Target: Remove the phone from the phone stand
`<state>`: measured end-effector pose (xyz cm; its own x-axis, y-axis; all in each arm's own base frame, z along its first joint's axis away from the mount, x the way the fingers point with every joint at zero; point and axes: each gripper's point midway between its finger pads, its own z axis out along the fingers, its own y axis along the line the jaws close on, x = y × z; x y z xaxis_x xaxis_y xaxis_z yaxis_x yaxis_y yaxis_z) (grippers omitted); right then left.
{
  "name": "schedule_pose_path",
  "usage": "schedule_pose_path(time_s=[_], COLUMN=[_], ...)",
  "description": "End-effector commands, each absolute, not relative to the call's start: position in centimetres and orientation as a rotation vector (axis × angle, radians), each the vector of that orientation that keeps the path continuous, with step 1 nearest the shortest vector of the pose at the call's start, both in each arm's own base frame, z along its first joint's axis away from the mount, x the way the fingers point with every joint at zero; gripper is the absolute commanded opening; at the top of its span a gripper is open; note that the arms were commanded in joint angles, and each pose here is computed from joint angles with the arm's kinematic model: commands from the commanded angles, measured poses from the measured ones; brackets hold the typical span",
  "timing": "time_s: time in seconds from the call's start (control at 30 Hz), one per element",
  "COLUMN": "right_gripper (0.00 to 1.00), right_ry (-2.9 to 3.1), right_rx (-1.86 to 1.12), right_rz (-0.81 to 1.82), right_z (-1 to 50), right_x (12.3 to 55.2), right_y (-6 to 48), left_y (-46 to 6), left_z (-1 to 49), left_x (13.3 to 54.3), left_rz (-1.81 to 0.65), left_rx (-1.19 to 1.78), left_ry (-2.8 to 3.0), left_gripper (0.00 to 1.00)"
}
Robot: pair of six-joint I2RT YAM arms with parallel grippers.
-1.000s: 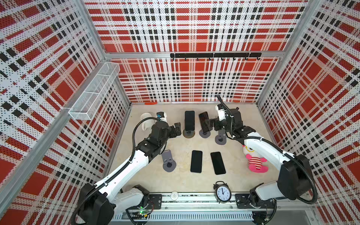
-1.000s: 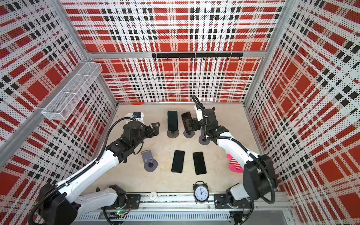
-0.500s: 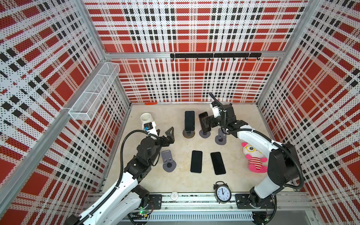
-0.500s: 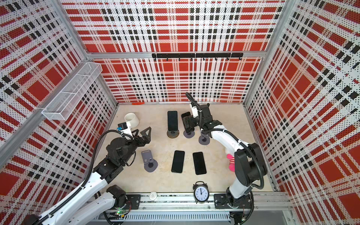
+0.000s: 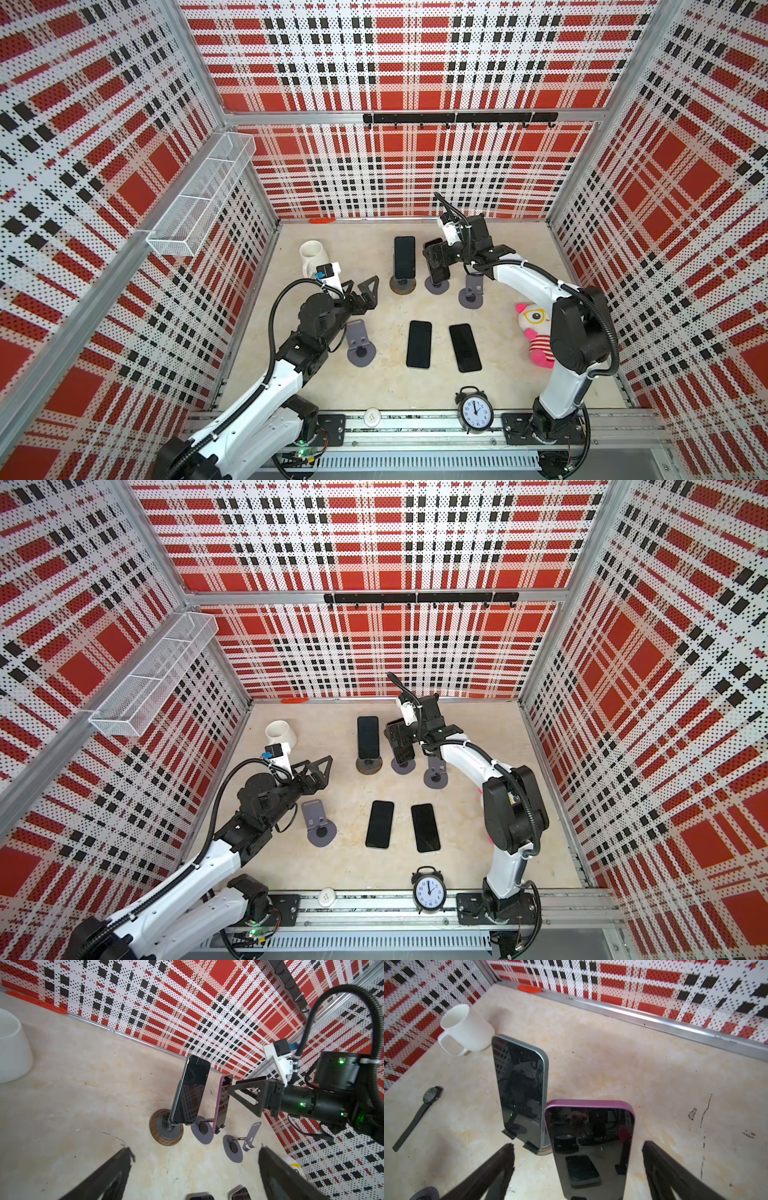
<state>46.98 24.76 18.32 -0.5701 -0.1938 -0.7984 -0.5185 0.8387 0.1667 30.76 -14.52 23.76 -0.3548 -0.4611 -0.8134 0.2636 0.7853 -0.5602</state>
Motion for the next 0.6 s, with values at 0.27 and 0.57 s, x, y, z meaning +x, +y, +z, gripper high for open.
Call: schedule_pose_path(time_s=[0.27, 0.57], right_gripper=[1.0, 1.0], right_ry=[2.209, 2.216], right_rx=[-0.547, -0.552], right_rz=[0.44, 0.437], right_z=[16.3, 15.6], right_x=[48.8, 49.6], right_y=[24.9, 25.2], left_y=[-14.7, -14.9], left_z=[25.3, 24.3], left_x=[30.5, 30.8], left_rz=[-0.799, -0.801], left_rx=[-0.137, -0.144], left_ry=[1.715, 1.741], left_gripper=[0.98, 0.98])
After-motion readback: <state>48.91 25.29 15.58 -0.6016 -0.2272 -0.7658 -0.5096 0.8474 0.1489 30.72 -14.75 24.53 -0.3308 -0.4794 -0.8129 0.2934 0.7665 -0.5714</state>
